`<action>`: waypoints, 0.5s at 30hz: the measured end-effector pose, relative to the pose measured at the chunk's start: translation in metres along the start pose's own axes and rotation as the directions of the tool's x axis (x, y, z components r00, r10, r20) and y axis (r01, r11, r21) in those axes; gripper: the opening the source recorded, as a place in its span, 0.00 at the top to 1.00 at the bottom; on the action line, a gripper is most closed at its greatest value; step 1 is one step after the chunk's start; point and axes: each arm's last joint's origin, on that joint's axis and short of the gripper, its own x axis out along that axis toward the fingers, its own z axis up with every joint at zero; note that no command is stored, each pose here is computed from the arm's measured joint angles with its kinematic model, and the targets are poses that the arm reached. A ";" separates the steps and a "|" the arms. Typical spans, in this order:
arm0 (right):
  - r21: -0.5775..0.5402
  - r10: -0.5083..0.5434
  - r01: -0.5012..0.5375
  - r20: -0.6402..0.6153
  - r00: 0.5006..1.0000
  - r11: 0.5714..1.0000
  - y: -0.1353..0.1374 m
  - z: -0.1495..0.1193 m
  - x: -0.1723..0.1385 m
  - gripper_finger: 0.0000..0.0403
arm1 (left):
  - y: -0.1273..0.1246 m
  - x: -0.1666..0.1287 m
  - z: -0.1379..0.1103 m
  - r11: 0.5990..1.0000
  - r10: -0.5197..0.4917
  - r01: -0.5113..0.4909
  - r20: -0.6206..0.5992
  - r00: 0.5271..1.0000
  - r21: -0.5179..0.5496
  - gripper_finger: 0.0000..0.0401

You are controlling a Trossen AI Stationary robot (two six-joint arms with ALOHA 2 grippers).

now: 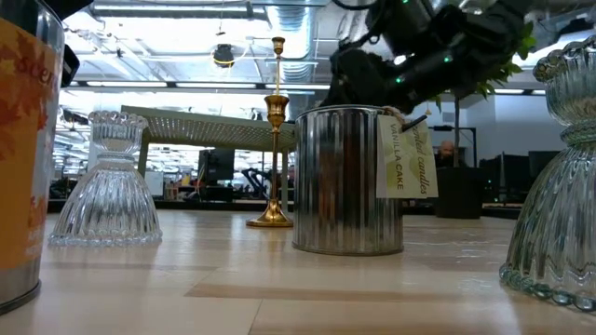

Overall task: Pick & Place candle stick holders
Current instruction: Align the gold candle holder with the other gold candle holder on the shelf

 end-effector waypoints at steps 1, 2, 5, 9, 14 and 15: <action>-0.007 0.011 -0.011 0.000 1.000 1.000 -0.001 0.001 0.003 0.37 | 0.000 0.000 0.000 1.000 0.004 -0.004 0.001 1.000 0.000 0.98; -0.014 0.024 -0.024 0.006 1.000 1.000 -0.001 0.003 0.006 0.37 | 0.000 0.000 0.000 1.000 0.011 -0.011 0.002 1.000 0.000 0.98; -0.043 0.041 -0.041 0.003 0.999 0.998 -0.001 0.006 0.016 0.37 | 0.001 0.000 0.000 1.000 0.019 -0.019 0.004 1.000 0.000 0.98; -0.058 0.061 -0.060 0.017 0.998 0.996 0.000 0.013 0.027 0.37 | 0.001 0.000 0.000 1.000 0.022 -0.022 0.004 1.000 0.000 0.98; -0.056 0.060 -0.060 -0.003 0.998 0.997 -0.001 0.012 0.035 0.37 | 0.001 0.000 0.000 1.000 0.023 -0.023 0.004 1.000 0.005 0.98; -0.056 0.058 -0.059 -0.006 0.998 0.997 -0.002 0.012 0.035 0.37 | 0.001 0.000 0.000 1.000 0.027 -0.027 0.005 1.000 0.006 0.98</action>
